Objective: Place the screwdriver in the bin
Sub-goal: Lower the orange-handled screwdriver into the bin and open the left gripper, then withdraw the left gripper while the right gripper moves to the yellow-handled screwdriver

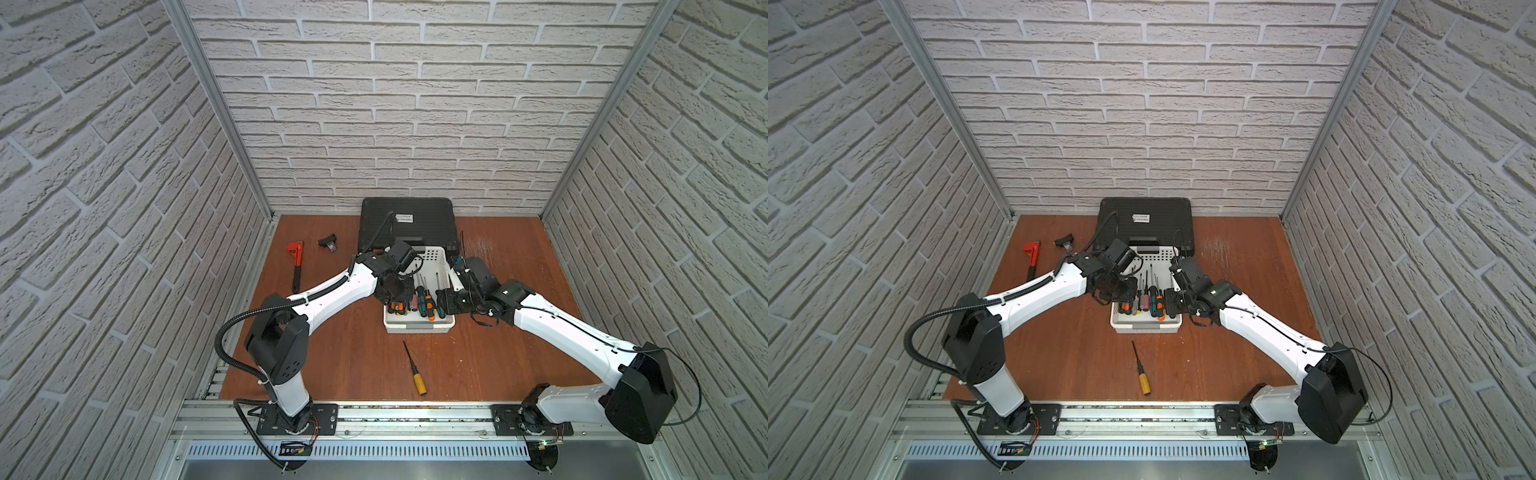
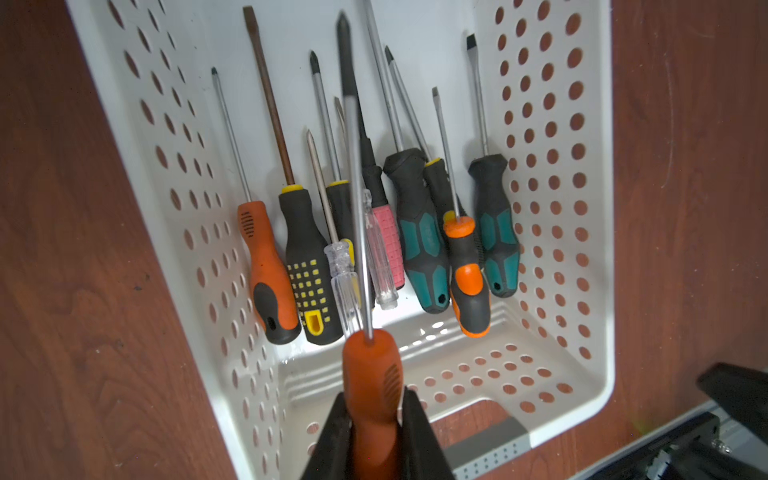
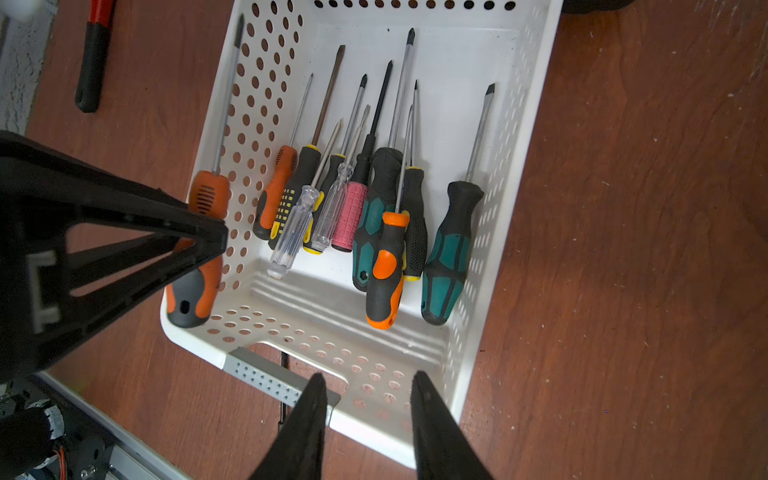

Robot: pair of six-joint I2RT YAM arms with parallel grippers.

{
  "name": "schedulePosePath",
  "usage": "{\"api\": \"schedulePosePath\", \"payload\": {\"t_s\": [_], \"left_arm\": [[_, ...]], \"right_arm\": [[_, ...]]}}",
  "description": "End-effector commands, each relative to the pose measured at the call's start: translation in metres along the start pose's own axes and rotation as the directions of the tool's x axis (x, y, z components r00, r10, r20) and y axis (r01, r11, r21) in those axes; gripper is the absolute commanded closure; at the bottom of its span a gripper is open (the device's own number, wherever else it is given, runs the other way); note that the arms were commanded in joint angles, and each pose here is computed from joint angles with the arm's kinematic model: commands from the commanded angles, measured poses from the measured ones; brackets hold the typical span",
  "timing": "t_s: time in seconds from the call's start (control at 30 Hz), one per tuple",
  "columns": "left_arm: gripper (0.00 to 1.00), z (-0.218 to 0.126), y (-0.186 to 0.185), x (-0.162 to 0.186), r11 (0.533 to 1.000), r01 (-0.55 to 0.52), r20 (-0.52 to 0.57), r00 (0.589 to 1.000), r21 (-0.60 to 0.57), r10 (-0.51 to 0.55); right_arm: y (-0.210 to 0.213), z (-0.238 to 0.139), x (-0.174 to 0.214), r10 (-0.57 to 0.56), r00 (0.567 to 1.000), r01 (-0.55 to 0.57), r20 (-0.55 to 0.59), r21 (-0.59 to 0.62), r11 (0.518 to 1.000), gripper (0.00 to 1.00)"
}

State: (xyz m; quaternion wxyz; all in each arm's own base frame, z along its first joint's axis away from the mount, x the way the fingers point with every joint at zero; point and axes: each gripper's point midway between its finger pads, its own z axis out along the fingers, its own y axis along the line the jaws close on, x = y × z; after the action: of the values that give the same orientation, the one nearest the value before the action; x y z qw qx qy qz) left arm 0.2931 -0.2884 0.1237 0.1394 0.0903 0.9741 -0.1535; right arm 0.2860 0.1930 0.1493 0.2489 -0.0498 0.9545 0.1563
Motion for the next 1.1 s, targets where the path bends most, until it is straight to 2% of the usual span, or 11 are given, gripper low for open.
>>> {"api": "schedulePosePath", "payload": {"t_s": [0.0,0.4,0.53,0.67,1.07], "left_arm": [[0.91,0.011,-0.002,-0.006,1.0,0.001,0.013,1.0,0.002,-0.001],[0.89,0.045,0.008,0.006,0.999,0.02,-0.056,0.998,-0.051,-0.023],[0.84,0.052,0.009,0.007,0.998,0.029,-0.06,0.998,-0.053,-0.032],[0.72,0.05,0.006,0.004,0.998,0.035,-0.048,0.998,-0.044,-0.037],[0.7,0.031,0.0,-0.002,1.0,0.027,-0.012,1.0,-0.016,-0.027]], "right_arm": [[0.006,-0.009,-0.009,0.01,0.999,-0.01,0.037,-0.017,1.0,0.64],[0.016,-0.003,-0.007,-0.016,1.0,0.017,0.018,-0.015,1.0,0.64],[0.02,-0.002,-0.006,-0.024,1.0,0.024,0.015,-0.026,0.999,0.64],[0.022,-0.002,-0.005,-0.029,0.999,0.03,0.014,-0.031,0.999,0.64],[0.028,-0.007,-0.007,-0.042,0.999,0.043,0.024,-0.039,0.998,0.64]]}}
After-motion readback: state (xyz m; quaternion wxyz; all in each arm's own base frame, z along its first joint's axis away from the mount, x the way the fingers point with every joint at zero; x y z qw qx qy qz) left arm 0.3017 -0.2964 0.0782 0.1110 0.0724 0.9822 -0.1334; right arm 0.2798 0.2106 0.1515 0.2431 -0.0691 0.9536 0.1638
